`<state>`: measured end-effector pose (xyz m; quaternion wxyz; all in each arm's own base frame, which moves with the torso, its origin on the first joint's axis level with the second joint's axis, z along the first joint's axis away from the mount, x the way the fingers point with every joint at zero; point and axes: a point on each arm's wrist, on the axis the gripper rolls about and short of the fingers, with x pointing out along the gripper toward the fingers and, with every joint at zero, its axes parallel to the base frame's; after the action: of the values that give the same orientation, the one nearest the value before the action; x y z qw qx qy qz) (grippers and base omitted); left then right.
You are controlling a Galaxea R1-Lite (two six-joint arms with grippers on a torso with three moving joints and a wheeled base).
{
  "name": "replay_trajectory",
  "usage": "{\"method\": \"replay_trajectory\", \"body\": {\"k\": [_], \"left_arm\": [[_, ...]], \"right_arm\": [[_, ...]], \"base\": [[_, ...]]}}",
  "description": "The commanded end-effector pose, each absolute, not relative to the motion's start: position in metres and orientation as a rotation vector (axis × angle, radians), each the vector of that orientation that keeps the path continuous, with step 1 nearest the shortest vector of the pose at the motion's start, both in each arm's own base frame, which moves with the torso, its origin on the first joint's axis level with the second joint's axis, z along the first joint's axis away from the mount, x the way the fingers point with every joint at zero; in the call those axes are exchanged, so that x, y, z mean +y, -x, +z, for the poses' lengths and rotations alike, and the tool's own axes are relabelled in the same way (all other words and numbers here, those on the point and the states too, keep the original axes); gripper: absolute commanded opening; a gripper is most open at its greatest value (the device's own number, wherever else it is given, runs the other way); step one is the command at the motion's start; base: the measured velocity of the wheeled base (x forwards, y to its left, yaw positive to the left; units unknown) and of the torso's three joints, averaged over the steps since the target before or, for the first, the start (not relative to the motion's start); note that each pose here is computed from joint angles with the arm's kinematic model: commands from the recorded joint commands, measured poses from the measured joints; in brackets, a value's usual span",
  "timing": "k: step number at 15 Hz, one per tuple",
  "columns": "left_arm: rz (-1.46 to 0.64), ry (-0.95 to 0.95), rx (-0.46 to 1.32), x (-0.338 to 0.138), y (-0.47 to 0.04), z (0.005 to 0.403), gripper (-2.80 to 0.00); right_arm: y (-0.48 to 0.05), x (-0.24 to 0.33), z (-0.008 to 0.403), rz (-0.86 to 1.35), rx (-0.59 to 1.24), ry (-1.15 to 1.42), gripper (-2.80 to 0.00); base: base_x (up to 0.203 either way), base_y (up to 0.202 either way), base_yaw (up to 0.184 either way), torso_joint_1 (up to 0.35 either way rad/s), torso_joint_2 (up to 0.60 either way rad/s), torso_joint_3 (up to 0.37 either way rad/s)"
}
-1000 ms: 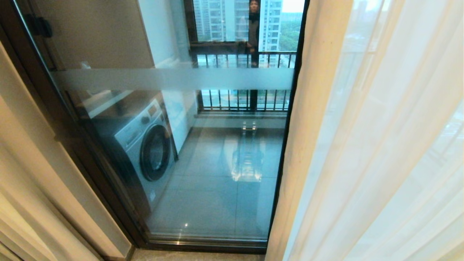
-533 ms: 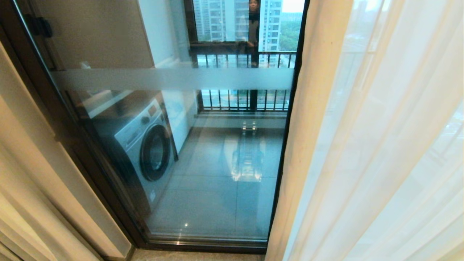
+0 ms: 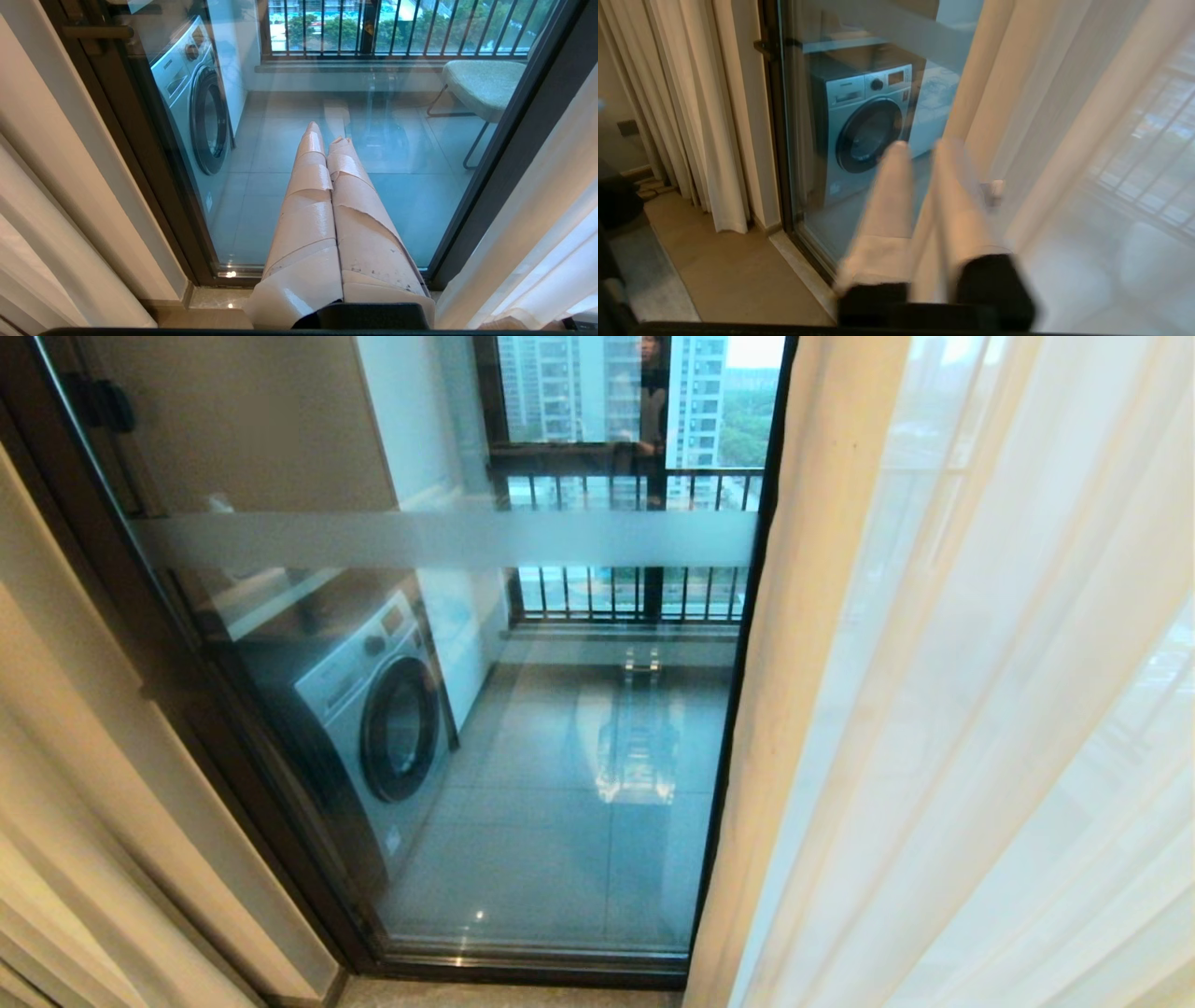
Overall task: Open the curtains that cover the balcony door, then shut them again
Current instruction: Pull the inner curtains open on both sides
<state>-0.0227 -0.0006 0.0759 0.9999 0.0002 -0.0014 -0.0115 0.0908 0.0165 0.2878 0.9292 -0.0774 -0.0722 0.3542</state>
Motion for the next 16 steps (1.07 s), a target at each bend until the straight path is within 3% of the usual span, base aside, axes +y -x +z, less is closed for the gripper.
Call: {"method": "replay_trajectory", "body": {"k": [1,8,16], "left_arm": [[-0.023,0.000,-0.005,-0.001,0.023,0.076,-2.80],[-0.023,0.000,-0.005,-0.001,0.023,0.076,-2.80],[-0.023,0.000,-0.003,-0.001,0.023,0.076,-2.80]], "right_arm": [[-0.130,0.018,0.297,0.748,-0.091,0.139,0.00],[-0.189,0.049,0.300,0.879,-0.031,0.167,0.00],[-0.251,0.081,0.308,0.701,0.059,0.193,0.00]], "base": [[0.000,0.000,0.000,0.000,0.00,0.000],[0.000,0.000,0.000,0.000,0.00,0.000],[0.000,0.000,0.000,0.000,0.00,0.000]]}}
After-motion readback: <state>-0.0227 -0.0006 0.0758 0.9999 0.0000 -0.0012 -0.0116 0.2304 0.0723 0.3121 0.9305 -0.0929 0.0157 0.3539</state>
